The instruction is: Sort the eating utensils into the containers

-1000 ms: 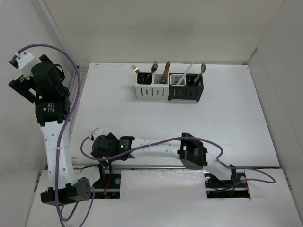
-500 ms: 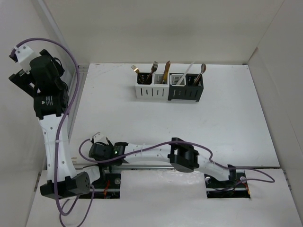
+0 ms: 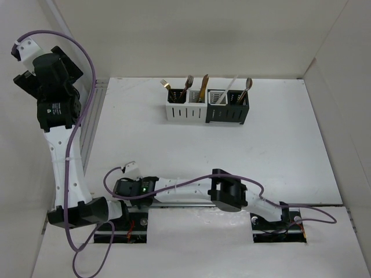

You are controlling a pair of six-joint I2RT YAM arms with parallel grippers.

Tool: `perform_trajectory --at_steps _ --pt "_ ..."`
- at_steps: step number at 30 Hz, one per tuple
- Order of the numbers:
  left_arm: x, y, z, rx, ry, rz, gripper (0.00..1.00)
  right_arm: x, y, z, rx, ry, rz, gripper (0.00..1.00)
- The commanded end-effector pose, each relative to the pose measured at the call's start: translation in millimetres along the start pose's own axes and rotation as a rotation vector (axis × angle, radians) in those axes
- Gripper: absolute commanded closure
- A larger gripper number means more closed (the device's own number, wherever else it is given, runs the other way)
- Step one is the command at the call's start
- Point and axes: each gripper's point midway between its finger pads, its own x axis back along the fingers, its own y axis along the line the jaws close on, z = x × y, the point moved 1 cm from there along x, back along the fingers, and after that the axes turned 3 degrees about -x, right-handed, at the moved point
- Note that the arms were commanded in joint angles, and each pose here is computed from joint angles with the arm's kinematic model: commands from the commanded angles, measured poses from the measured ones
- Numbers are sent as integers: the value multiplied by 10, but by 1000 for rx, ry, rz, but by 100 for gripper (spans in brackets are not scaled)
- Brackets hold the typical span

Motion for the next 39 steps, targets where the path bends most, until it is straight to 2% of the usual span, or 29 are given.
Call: perform_trajectory --at_steps 1,6,7,13,14,17,18,20,21,23,28,30,31,33,35,39 --pt "48 -56 -179 36 -32 31 1 -67 -635 458 81 101 247 65" --pt "0 -89 -134 27 -14 36 1 -38 -877 429 97 102 307 99" --pt "14 -94 -170 40 -22 38 1 -23 -922 340 96 89 309 100" --pt "-45 -120 -70 38 16 66 1 -10 -1309 -119 118 39 272 100" --pt "-67 -97 -37 23 24 64 1 152 -1180 -442 97 -57 198 100" --pt "-95 -98 52 -4 45 68 1 402 -1231 -1006 146 -219 136 100" --pt "-120 -63 87 -7 53 57 1 646 -1232 -1280 163 -287 106 100" --pt "-144 -33 125 -20 62 53 1 825 -1332 -1614 151 -358 70 100" --pt "-155 -1 118 -19 61 44 1 1095 -1292 -1913 146 -449 21 100" --pt "-161 -34 164 -22 75 64 2 1300 -1381 -2186 131 -531 3 100" --pt "-299 6 258 -36 107 57 3 1914 -1917 -3162 37 -789 35 100" --pt "-335 -24 266 -43 106 69 6 2072 -2156 -3430 9 -876 57 100" --pt "-353 -51 278 -41 104 82 6 2127 -2416 -3631 -34 -958 85 100" --pt "-377 -77 257 -56 87 98 7 2192 -2674 -3796 -68 -1037 114 100" --pt "-367 -72 259 -54 82 99 7 2160 -3019 -3974 -107 -1119 159 100" --pt "-433 -86 326 -61 100 95 8 1790 -3499 -4053 -153 -1132 257 100"
